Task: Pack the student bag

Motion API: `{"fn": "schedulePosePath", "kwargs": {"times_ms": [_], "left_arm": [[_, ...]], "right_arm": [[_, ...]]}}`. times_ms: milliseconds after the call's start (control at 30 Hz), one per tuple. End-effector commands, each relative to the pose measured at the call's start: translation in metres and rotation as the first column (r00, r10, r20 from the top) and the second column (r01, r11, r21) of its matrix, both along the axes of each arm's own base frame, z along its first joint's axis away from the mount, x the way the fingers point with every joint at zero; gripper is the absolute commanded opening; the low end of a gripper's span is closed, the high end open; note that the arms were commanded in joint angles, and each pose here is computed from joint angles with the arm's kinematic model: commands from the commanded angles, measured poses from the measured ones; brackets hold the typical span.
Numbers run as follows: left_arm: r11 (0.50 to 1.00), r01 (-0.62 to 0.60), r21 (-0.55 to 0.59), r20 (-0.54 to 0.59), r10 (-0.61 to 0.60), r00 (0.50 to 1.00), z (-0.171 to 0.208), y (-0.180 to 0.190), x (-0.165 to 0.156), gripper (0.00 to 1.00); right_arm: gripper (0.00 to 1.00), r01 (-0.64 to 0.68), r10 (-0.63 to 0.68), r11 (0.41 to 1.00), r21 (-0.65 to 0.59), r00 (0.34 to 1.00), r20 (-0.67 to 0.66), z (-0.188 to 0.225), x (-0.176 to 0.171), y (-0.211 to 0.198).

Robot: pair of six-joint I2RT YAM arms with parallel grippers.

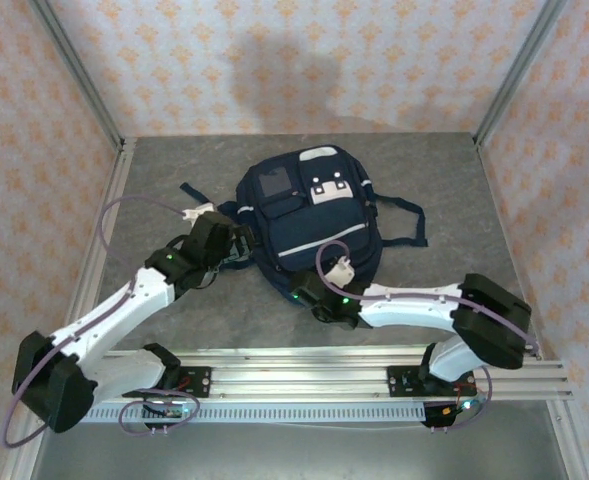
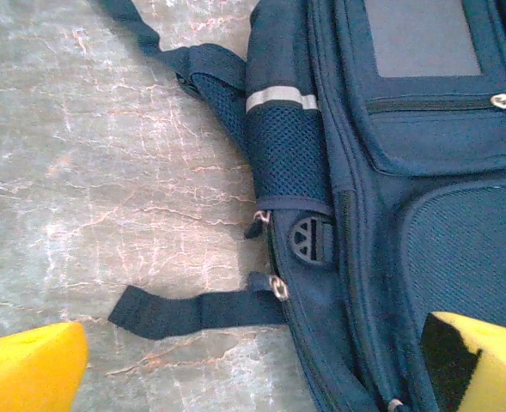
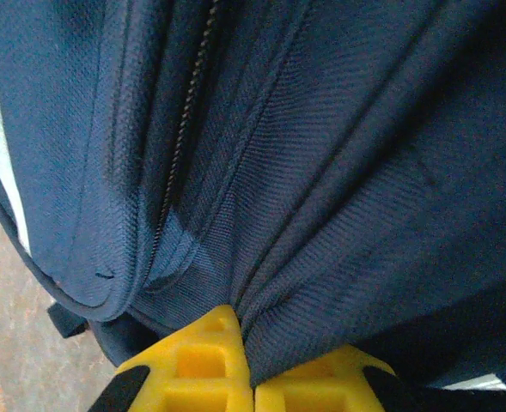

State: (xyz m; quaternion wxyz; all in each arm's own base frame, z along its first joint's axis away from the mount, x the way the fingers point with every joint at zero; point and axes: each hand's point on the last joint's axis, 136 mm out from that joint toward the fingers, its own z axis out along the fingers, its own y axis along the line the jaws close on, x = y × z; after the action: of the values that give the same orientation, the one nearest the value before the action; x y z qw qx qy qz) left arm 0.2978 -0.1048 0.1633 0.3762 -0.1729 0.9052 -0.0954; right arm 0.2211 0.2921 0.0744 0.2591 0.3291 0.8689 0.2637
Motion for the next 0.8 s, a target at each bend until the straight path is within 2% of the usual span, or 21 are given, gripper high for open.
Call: {"fn": "schedulePosePath", "kwargs": {"times_ms": [0, 67, 133, 267, 433, 467, 500, 533, 600, 700, 767], "left_arm": [[0.999, -0.020, 0.039, 0.004, 0.020, 1.000, 0.019, 0.015, -0.012, 1.00], [0.999, 0.010, 0.039, 0.027, -0.011, 1.000, 0.032, 0.014, -0.015, 1.00], [0.999, 0.041, 0.034, 0.048, -0.042, 0.998, 0.041, 0.012, -0.018, 1.00], [0.996, 0.088, 0.023, 0.090, -0.090, 0.992, 0.053, 0.009, -0.022, 1.00], [0.993, 0.113, 0.037, 0.116, -0.117, 0.986, 0.061, 0.010, -0.024, 1.00], [0.991, 0.130, 0.037, 0.127, -0.134, 0.983, 0.064, 0.008, -0.025, 1.00], [0.988, 0.149, 0.049, 0.136, -0.155, 0.979, 0.066, 0.006, -0.025, 1.00], [0.985, 0.160, 0.057, 0.148, -0.167, 0.975, 0.071, 0.006, -0.025, 1.00], [0.985, 0.158, 0.072, 0.177, -0.169, 0.970, 0.082, 0.008, -0.024, 1.00], [0.991, 0.065, 0.118, 0.239, -0.092, 0.967, 0.100, 0.029, -0.024, 1.00], [0.983, 0.050, 0.175, 0.288, -0.100, 0.952, 0.111, 0.036, -0.022, 1.00]], "right_arm": [[0.07, -0.081, 0.081, 0.997, 0.019, 0.997, -0.002, 0.007, -0.006, 0.041], [0.10, -0.107, 0.107, 0.994, 0.025, 0.994, -0.005, 0.007, -0.009, 0.053], [0.17, -0.124, 0.124, 0.992, 0.032, 0.992, 0.002, 0.008, -0.009, 0.061], [0.38, -0.176, 0.175, 0.983, 0.059, 0.984, 0.027, 0.014, -0.009, 0.079], [0.59, -0.139, 0.143, 0.989, -0.053, 0.988, 0.063, 0.029, -0.006, 0.048], [0.66, -0.150, 0.154, 0.987, -0.053, 0.984, 0.089, 0.036, -0.006, 0.043], [0.79, -0.179, 0.184, 0.983, -0.052, 0.976, 0.120, 0.044, -0.007, 0.042], [0.99, -0.223, 0.229, 0.973, -0.051, 0.961, 0.158, 0.053, -0.008, 0.043], [0.99, -0.321, 0.334, 0.942, -0.093, 0.920, 0.206, 0.070, -0.013, 0.044], [0.99, -0.436, 0.484, 0.872, -0.224, 0.838, 0.253, 0.097, -0.019, 0.035], [0.99, -0.433, 0.524, 0.844, -0.317, 0.793, 0.312, 0.127, -0.018, 0.017]]}}
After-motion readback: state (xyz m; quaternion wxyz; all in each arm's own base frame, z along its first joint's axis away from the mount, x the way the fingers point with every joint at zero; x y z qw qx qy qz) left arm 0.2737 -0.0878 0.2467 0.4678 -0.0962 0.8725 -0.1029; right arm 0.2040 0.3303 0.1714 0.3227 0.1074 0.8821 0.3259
